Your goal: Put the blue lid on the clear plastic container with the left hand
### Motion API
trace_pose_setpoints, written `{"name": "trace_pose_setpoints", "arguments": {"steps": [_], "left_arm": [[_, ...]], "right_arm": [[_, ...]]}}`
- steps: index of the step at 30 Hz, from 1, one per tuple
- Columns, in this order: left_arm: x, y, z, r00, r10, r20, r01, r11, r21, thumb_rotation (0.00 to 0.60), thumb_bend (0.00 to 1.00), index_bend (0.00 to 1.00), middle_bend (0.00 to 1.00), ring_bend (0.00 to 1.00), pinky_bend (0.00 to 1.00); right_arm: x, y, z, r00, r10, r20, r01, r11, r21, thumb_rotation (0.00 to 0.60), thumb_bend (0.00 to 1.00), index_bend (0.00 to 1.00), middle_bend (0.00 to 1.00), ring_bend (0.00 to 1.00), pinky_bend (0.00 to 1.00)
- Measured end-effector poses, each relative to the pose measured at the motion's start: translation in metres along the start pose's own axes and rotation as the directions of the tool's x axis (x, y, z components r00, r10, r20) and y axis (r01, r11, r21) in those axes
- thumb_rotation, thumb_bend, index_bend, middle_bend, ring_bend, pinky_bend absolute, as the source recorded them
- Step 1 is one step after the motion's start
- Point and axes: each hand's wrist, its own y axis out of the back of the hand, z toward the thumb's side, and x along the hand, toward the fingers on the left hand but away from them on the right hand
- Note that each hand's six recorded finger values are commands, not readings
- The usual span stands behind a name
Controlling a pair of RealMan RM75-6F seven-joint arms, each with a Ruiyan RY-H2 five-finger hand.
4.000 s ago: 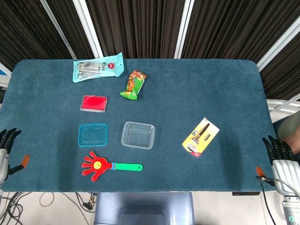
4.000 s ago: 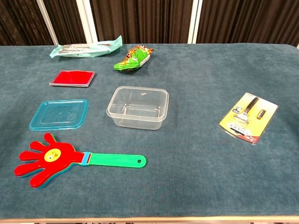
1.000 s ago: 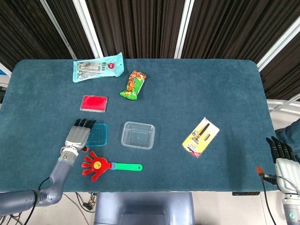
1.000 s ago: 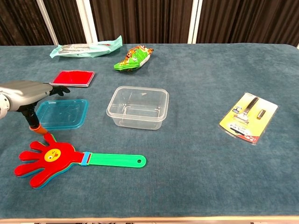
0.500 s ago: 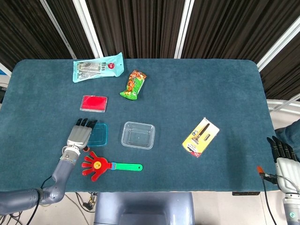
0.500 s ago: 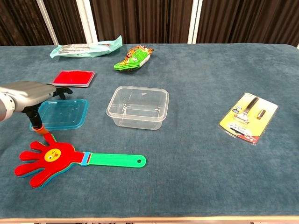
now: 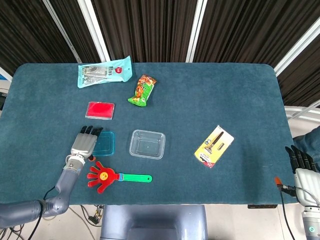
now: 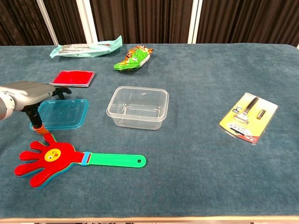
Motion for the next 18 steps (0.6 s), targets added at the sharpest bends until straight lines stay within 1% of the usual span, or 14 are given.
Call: {"name": "trace_pose_setpoints", "arguments": {"steps": [5,7,12,15,18], "left_arm": [[0.002,0.0,0.0,1.0,-0.015,-0.005,0.015,1.0,-0.002,0.6,0.1,0.02,0.17,0.0,0.06],[0.003,0.001,-0.001,1.0,-0.017,-0.007,0.016,1.0,-0.002,0.6,0.11,0.02,0.2,0.01,0.06],[0.004,0.005,-0.001,1.0,-0.014,-0.009,0.013,1.0,-0.009,0.6,0.18,0.05,0.33,0.06,0.07],[0.004,0.008,-0.001,1.0,-0.011,-0.005,0.01,1.0,-0.025,0.6,0.21,0.06,0.37,0.07,0.08],[0.002,0.012,0.001,1.0,-0.002,0.005,0.002,0.999,-0.042,0.6,0.23,0.07,0.38,0.08,0.08]], "right_arm": [[0.0,0.0,0.0,1.0,-0.002,-0.001,0.002,1.0,0.0,0.6,0.34,0.0,0.01,0.0,0.0],[0.0,0.0,0.001,1.0,-0.002,-0.002,0.002,1.0,0.001,0.6,0.34,0.0,0.01,0.0,0.0],[0.0,0.001,0.001,1.0,-0.005,0.001,0.005,1.0,0.0,0.6,0.34,0.0,0.01,0.0,0.0],[0.0,0.001,0.0,1.0,-0.006,0.003,0.006,1.0,-0.001,0.6,0.34,0.0,0.01,0.0,0.0],[0.0,0.001,0.0,1.0,-0.007,0.004,0.007,1.0,-0.001,0.6,0.34,0.0,0.01,0.0,0.0]]}}
